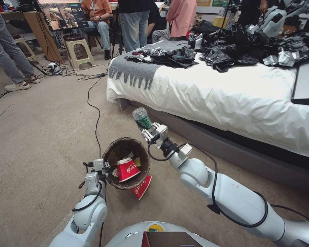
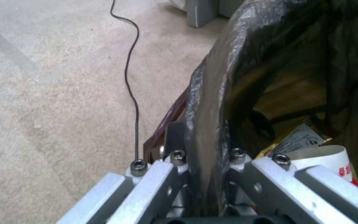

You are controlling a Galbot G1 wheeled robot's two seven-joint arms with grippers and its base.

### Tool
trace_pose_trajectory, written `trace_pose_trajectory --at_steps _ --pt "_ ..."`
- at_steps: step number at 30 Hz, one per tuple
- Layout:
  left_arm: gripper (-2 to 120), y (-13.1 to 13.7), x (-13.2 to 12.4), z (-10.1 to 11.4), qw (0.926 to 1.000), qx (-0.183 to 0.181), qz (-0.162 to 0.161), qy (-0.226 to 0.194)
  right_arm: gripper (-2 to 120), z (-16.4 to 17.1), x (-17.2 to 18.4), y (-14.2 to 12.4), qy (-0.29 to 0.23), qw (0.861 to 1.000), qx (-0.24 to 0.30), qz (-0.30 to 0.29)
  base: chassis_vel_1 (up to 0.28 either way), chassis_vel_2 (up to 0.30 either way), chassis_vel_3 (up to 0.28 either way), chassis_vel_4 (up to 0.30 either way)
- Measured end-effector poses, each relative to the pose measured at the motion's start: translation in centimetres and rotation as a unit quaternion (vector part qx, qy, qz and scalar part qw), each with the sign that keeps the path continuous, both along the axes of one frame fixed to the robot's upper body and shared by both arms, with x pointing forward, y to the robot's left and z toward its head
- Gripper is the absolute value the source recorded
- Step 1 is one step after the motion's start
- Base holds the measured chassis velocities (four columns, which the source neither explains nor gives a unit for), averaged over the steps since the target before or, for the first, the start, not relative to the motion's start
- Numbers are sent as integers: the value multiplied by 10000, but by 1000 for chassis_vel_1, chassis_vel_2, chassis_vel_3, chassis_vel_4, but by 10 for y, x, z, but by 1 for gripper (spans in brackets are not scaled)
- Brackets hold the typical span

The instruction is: Pick up the trash bin, then pick up the garbage from the floor and place it into the trash bin.

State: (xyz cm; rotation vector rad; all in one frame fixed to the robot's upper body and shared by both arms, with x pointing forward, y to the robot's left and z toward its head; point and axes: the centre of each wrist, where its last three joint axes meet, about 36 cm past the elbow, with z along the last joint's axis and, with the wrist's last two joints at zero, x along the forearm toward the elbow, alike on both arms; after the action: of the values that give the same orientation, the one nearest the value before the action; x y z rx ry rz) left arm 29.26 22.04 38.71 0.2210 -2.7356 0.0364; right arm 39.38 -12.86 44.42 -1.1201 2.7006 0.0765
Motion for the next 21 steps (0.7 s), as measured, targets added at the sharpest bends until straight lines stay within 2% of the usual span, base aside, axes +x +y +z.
trace_pose_trajectory --at_steps 6,21 --pt "0 0 1 0 10000 -6 7 -8 30 -19 -9 12 180 9994 -174 244 0 0 0 0" --pt "0 0 4 4 10000 -60 -10 0 30 -54 -15 21 428 9962 -598 467 0 0 0 0"
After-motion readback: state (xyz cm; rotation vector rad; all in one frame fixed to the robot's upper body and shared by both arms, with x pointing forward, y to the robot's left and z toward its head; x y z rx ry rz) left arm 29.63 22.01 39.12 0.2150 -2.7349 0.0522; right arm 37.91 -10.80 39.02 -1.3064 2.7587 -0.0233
